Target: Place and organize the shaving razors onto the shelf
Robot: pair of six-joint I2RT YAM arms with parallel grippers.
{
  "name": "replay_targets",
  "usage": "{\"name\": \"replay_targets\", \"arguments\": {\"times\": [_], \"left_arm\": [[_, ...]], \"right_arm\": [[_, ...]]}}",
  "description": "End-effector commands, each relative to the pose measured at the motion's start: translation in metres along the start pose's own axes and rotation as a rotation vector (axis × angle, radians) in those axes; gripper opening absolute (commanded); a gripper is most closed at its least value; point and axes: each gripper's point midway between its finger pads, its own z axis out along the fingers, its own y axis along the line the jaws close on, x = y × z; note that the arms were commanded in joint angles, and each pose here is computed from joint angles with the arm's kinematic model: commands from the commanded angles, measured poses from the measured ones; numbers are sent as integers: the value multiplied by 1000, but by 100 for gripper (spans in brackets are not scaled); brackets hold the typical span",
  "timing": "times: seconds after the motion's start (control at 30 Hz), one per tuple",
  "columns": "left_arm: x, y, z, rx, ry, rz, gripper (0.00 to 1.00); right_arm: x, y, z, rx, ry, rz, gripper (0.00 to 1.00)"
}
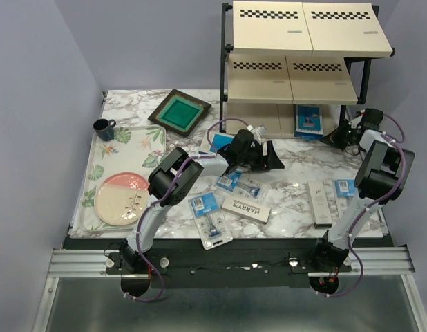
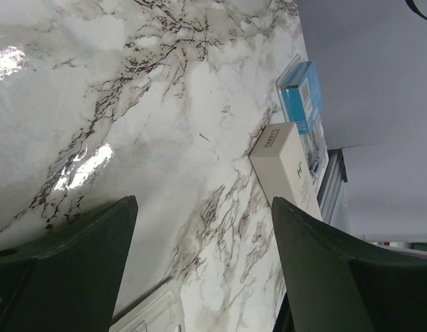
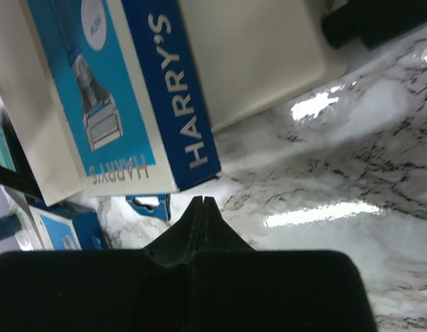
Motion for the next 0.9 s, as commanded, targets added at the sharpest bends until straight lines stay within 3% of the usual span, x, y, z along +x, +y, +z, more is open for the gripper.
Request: {"name": "replay_targets", "arguments": {"times": [0.0, 0.37, 0.57, 0.67, 0.73, 0.87], "left_arm": [[-6, -13, -4, 3, -13, 36, 88], [-6, -12, -6, -14, -15, 58, 88], [-12, -32, -16, 19, -10, 134, 90], [-20, -57, -32, 50, 6, 196, 92], [-22, -69, -49, 70, 15, 208, 92], [-29, -74, -85, 33, -22, 220, 91]], "right_arm": [[-25, -6, 9, 31, -67, 4, 1], [-43, 4, 24, -1, -110, 35, 4], [-37, 17, 4, -17, -100, -21, 6], [-23, 34, -25, -45, -93, -97, 15], [1, 32, -36, -42, -48, -103, 31], [45, 47, -70, -75, 4, -226, 47]]}}
